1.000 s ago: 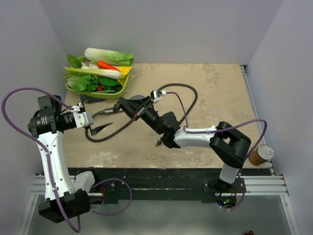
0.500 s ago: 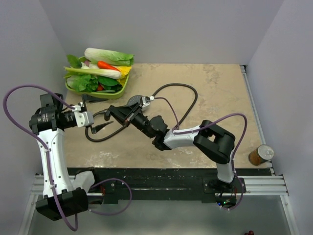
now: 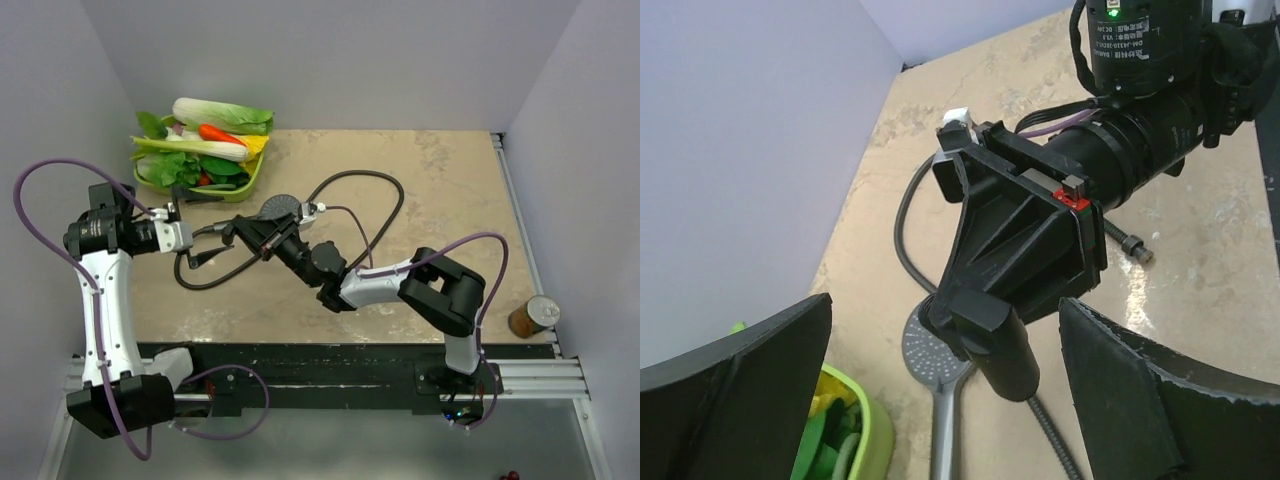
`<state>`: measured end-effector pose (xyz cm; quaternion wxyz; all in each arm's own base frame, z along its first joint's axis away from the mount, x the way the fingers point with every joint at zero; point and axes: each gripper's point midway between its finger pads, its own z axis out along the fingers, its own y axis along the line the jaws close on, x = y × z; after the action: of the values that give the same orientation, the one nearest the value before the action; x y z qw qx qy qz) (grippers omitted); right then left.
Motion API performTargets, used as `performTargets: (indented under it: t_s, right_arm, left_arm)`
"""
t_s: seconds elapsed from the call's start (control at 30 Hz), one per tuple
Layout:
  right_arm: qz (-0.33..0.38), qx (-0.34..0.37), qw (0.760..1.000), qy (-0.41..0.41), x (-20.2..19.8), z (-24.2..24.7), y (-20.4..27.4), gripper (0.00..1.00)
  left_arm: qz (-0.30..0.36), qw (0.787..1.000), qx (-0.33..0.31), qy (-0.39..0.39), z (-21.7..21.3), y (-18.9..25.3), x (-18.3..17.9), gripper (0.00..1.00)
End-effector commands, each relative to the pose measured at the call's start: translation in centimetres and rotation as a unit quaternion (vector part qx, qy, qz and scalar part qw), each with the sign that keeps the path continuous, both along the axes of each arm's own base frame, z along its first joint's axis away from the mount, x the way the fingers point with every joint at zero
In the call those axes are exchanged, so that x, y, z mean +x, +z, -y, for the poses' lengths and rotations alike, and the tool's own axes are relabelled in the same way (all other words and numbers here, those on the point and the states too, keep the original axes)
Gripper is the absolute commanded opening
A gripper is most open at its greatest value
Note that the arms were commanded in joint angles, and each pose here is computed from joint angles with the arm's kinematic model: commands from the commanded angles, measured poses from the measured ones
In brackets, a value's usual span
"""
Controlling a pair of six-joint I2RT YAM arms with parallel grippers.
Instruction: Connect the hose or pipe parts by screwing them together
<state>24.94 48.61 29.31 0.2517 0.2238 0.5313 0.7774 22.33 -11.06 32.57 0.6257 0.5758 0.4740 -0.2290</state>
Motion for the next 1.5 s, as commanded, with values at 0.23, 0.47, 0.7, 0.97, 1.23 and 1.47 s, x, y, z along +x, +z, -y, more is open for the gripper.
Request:
performTargets:
  t_s: [0.23,0.47,0.7,0.97,1.23,1.47]
  right_arm:
    - [0.121,0.196,0.964,-0.133,3.4,11.7,12.3,0.0]
    - [0.123,0.181,0.963,-0.156,3.5,14.5,11.4,0.0]
    - [0.13,0.185,0.958,-0.174,3.9,16.6,12.1,0.0]
    - [0.131,0.202,0.958,-0.154,4.0,15.5,12.4,0.0]
    - [0.137,0.211,0.957,-0.145,3.0,15.6,14.3,0.0]
    - [0.14,0.216,0.959,-0.121,2.1,14.1,14.8,0.0]
  left_arm:
    - [0.09,0.991,-0.041,-0.088,1.3,14.8,7.5,0.99]
    - [-0.093,0.973,-0.14,0.158,7.1,12.3,12.8,0.99]
    - [-0.077,0.96,-0.189,0.192,5.4,9.9,7.5,0.99]
    - [-0.038,0.978,-0.191,0.079,6.8,9.0,0.8,0.99]
    - [-0.019,0.988,-0.142,0.054,7.5,3.6,1.3,0.99]
    - [-0.005,0.99,-0.119,0.078,7.2,1.8,3.0,0.99]
